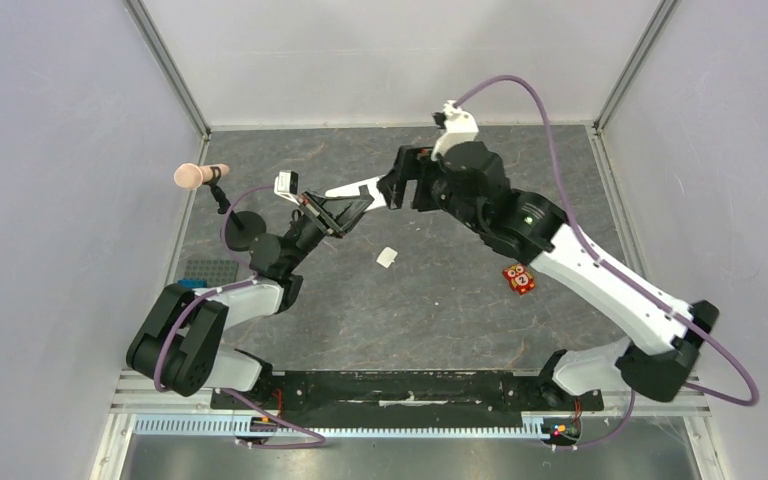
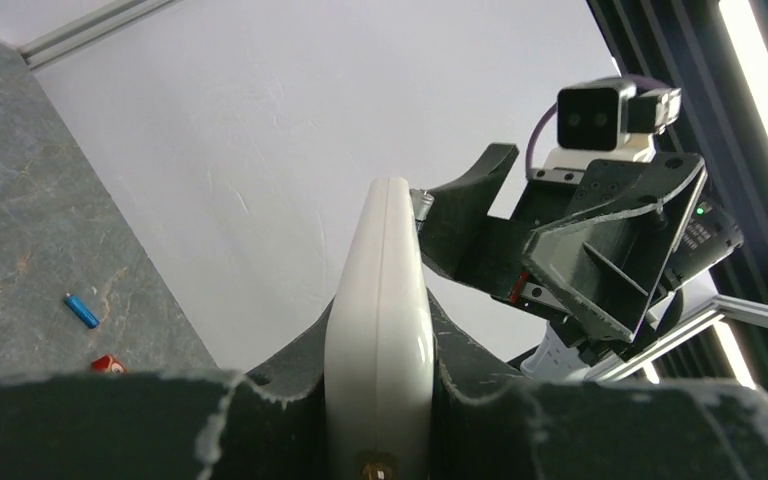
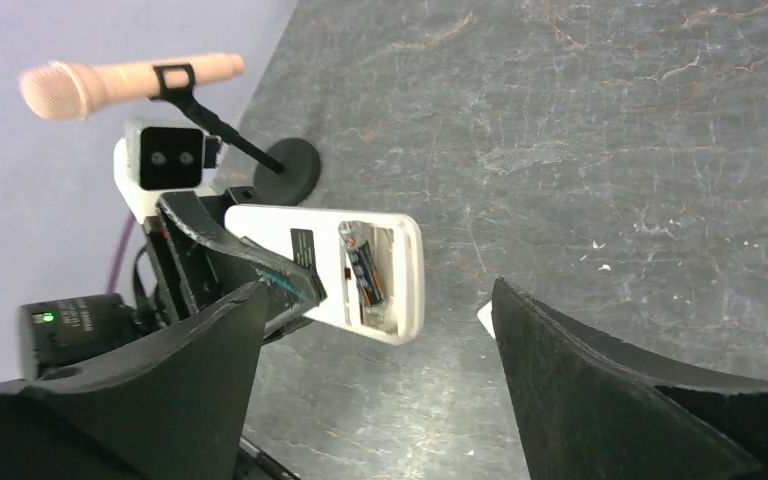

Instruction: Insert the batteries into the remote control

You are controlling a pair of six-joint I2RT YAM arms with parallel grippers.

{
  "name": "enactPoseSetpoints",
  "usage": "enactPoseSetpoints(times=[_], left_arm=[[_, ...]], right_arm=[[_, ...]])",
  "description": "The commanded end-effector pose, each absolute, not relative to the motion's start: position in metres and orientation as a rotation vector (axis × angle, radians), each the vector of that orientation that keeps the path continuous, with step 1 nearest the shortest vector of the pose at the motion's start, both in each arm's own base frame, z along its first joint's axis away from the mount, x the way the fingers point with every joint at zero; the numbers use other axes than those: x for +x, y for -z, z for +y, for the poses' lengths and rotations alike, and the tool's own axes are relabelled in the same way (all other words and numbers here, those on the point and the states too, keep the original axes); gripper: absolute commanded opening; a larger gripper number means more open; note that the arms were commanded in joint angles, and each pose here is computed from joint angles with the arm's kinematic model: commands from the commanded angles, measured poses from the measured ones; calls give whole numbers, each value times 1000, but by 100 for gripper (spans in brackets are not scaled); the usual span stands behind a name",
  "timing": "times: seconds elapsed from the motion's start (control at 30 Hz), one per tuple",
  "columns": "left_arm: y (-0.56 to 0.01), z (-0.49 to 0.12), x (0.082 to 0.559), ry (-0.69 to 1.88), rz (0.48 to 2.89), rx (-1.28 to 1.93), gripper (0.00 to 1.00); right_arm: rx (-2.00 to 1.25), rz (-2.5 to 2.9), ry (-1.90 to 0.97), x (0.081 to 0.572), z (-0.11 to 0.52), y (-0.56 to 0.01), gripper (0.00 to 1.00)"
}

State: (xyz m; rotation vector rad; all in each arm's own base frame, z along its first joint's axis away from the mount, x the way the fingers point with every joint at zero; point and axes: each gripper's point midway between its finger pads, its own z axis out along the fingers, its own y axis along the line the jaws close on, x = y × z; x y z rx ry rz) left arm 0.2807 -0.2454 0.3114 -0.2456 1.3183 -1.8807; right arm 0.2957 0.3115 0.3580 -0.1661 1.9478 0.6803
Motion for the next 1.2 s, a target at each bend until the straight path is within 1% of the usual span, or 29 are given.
enactPoseSetpoints(times=[0.0,0.13,0.17,0.43,0.67,1.17], left_arm=[[-353,-237,271,1925,1155,-193,2],[-363,-236,272,1927,1125,-188,2],[-366,-236,271,1928,1117,-186,2],[-380,-230,267,1942,1060,-216,2],[-386,-231,263,1962,1040,-229,2],[-385,-239,257,1959,1065,-172,2]], right_arm=[[100,1791,-864,281,284,-409,88],[228,1764,-953,275,276,-414,98],[248,1759,-985,273,277,-415,98],[491,1703,-1275,265,288,-400,98],[514,1644,-1477,265,313,-409,98],[628,1654,-1544,283,332,-397,98]])
